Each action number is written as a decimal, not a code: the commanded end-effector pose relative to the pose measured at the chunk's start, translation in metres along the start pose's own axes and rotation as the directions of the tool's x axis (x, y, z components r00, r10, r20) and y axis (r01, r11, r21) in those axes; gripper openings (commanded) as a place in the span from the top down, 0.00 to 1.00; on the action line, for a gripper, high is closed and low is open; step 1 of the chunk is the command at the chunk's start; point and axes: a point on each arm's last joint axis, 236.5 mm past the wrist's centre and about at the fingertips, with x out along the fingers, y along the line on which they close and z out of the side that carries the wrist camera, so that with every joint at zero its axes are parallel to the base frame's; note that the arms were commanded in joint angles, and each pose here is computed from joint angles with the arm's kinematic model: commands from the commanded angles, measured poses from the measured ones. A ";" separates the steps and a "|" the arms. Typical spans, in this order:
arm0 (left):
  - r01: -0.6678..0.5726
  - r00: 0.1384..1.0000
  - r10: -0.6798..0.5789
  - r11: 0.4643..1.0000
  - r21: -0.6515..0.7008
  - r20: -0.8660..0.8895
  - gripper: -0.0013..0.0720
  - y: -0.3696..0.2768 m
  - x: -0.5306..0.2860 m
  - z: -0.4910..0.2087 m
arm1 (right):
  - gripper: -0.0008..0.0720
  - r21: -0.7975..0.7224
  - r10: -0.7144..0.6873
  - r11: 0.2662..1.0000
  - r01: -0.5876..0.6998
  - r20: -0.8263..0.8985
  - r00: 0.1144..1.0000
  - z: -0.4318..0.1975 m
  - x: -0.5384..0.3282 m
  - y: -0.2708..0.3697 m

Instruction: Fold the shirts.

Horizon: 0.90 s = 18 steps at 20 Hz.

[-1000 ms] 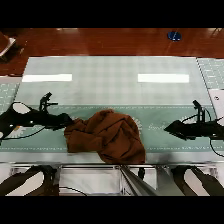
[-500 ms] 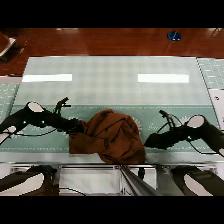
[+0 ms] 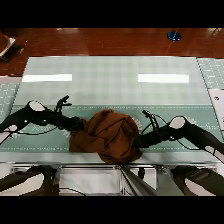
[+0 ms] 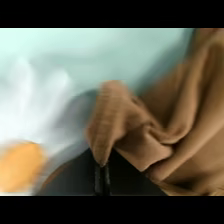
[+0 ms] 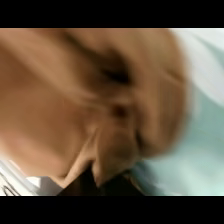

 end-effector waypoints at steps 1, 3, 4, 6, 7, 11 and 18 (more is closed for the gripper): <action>0.102 0.983 -0.113 0.991 0.084 0.144 0.96 -0.055 -0.051 0.047 | 0.96 -0.151 -0.006 0.988 0.028 0.146 0.989 0.057 -0.062 0.035; 0.188 0.883 -0.240 0.968 0.165 0.402 0.96 -0.110 -0.131 0.109 | 0.96 -0.207 -0.031 0.972 0.115 0.370 0.929 0.119 -0.158 0.065; 0.220 0.788 -0.305 0.951 0.219 0.534 0.96 -0.139 -0.184 0.135 | 0.96 -0.249 -0.012 0.957 0.148 0.476 0.879 0.142 -0.213 0.091; 0.187 0.581 -0.377 0.925 0.332 0.721 0.96 -0.186 -0.289 0.159 | 0.96 -0.330 0.031 0.912 0.243 0.648 0.761 0.157 -0.313 0.145; 0.129 0.483 -0.388 0.918 0.374 0.785 0.96 -0.204 -0.335 0.158 | 0.96 -0.361 0.048 0.884 0.299 0.704 0.708 0.152 -0.352 0.171; -0.077 0.151 -0.450 0.882 0.465 0.880 0.96 -0.265 -0.477 0.102 | 0.96 -0.359 0.055 0.761 0.540 0.865 0.498 0.100 -0.461 0.245; -0.440 -0.191 -0.394 0.853 0.280 0.899 0.96 -0.300 -0.573 -0.035 | 0.96 -0.144 0.059 0.672 0.726 0.988 0.142 -0.007 -0.536 0.286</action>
